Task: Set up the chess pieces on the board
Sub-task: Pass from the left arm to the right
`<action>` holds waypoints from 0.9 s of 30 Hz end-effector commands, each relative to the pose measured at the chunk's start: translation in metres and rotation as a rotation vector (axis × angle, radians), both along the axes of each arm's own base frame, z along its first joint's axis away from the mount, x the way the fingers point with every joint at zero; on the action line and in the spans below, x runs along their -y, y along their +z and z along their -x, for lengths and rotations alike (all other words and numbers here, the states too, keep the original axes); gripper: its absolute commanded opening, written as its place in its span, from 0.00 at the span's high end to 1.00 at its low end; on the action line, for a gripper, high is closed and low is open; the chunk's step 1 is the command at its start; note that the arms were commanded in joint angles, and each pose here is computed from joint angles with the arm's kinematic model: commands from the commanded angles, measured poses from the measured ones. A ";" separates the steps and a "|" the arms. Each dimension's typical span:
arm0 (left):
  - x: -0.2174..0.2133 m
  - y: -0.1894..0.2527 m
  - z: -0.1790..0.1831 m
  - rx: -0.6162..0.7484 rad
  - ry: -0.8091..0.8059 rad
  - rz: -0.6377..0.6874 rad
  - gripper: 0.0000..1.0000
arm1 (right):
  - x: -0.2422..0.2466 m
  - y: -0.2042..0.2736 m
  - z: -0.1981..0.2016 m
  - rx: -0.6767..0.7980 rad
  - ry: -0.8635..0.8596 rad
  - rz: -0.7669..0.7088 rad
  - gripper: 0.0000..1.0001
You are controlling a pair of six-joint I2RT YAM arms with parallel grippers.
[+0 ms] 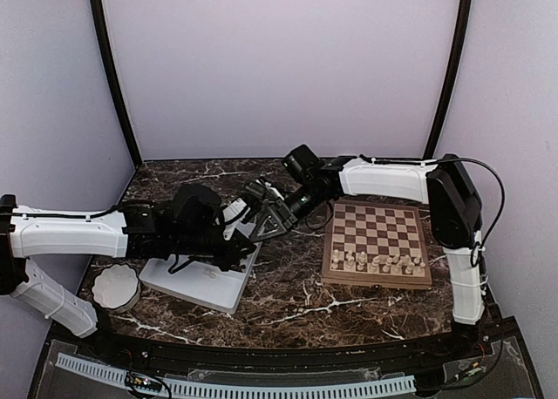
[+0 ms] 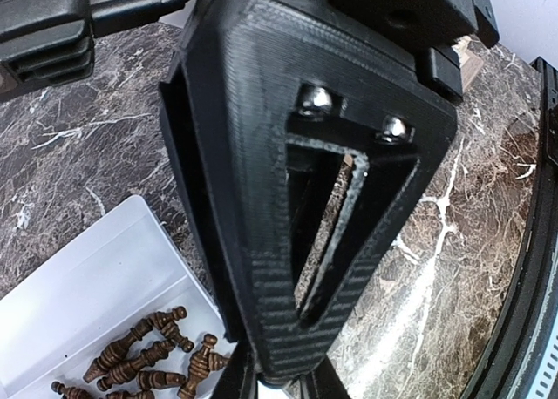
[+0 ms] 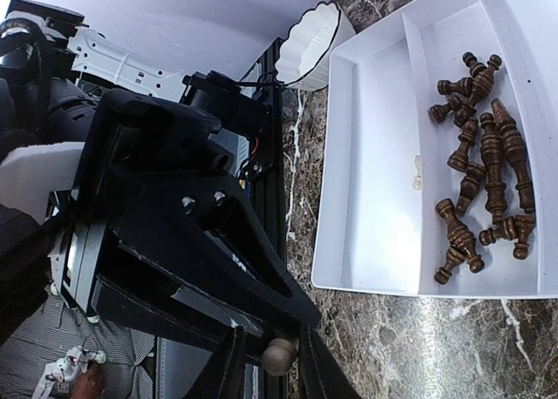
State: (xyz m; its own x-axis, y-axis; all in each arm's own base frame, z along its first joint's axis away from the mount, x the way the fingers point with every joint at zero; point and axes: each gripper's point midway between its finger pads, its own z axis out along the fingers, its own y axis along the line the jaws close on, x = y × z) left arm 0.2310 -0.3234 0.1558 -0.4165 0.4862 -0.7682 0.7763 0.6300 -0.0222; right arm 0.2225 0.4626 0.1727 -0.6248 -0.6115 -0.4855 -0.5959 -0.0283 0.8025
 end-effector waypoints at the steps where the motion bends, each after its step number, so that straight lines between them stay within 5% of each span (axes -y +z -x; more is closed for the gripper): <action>1: 0.001 0.022 -0.012 0.068 0.039 0.022 0.96 | 0.001 -0.019 0.006 -0.017 0.002 0.049 0.78; 10: 0.009 0.019 -0.008 0.045 0.005 0.036 0.94 | 0.000 -0.021 0.001 0.028 0.006 0.052 0.94; 17: 0.008 0.020 -0.006 0.043 -0.004 0.038 0.73 | 0.008 -0.013 -0.026 0.205 -0.032 0.079 0.98; 27: -0.023 0.032 -0.011 0.110 0.097 0.019 0.63 | 0.108 -0.002 -0.073 0.568 -0.188 0.255 0.98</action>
